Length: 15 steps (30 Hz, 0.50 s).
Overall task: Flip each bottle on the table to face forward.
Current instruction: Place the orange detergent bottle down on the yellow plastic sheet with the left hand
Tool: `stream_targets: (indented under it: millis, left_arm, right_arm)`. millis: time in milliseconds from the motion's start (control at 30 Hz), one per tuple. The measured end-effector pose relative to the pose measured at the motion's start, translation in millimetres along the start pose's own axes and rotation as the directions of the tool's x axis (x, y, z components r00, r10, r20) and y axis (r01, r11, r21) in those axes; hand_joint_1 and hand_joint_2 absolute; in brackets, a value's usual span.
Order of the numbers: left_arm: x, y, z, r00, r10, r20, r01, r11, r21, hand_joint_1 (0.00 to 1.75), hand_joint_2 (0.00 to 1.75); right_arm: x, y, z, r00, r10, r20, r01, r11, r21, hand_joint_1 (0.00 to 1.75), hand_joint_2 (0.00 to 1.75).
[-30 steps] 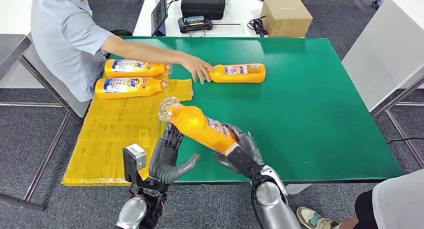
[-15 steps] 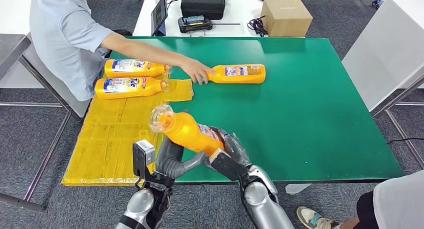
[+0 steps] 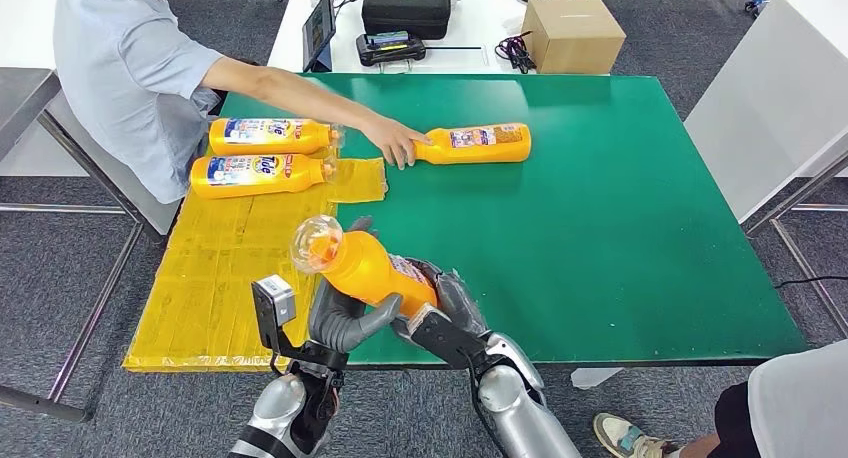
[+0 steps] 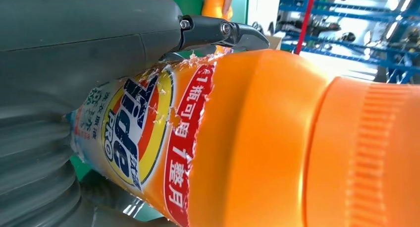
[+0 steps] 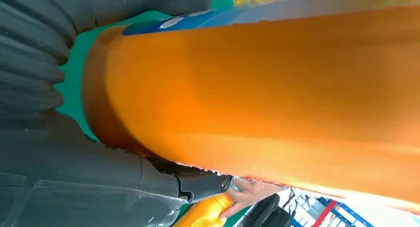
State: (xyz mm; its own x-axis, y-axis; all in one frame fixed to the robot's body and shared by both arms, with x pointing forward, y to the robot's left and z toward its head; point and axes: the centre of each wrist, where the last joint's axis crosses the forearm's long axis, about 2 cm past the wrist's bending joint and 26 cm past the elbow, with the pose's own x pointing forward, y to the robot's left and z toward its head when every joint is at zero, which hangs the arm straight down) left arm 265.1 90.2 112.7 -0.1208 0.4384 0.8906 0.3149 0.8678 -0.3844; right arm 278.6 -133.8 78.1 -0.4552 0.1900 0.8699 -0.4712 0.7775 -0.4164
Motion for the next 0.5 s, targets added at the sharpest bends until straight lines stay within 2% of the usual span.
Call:
stream_targets:
  millis: [100,167,233,300,500]
  left_arm:
    - [0,2,0,1.0,-0.013,0.024,0.013,1.0,0.019,1.75,1.75]
    - [1,3,0,0.999,-0.021,0.036,0.02,0.999,0.029,1.75,1.75]
    - [2,4,0,0.998,-0.031,0.046,0.029,0.999,0.038,1.75,1.75]
    - [4,4,0,0.996,-0.059,0.06,0.056,0.997,0.046,1.75,1.75]
    - [12,5,-4,0.977,-0.183,0.11,0.175,0.981,0.081,1.75,1.75]
  right_arm:
    - [-1,2,-4,1.0,-0.008,0.0,0.008,1.0,0.01,1.67,1.75]
    - [-2,3,-5,1.0,-0.016,-0.002,0.016,1.0,0.011,1.48,1.75]
    - [-2,3,-5,1.0,-0.027,-0.005,0.027,1.0,0.009,0.67,1.75]
    - [-3,5,-5,0.999,-0.041,-0.009,0.041,0.999,0.01,0.02,1.75]
    - [-6,10,-2,0.997,-0.062,-0.045,0.063,0.998,0.015,0.0,1.75]
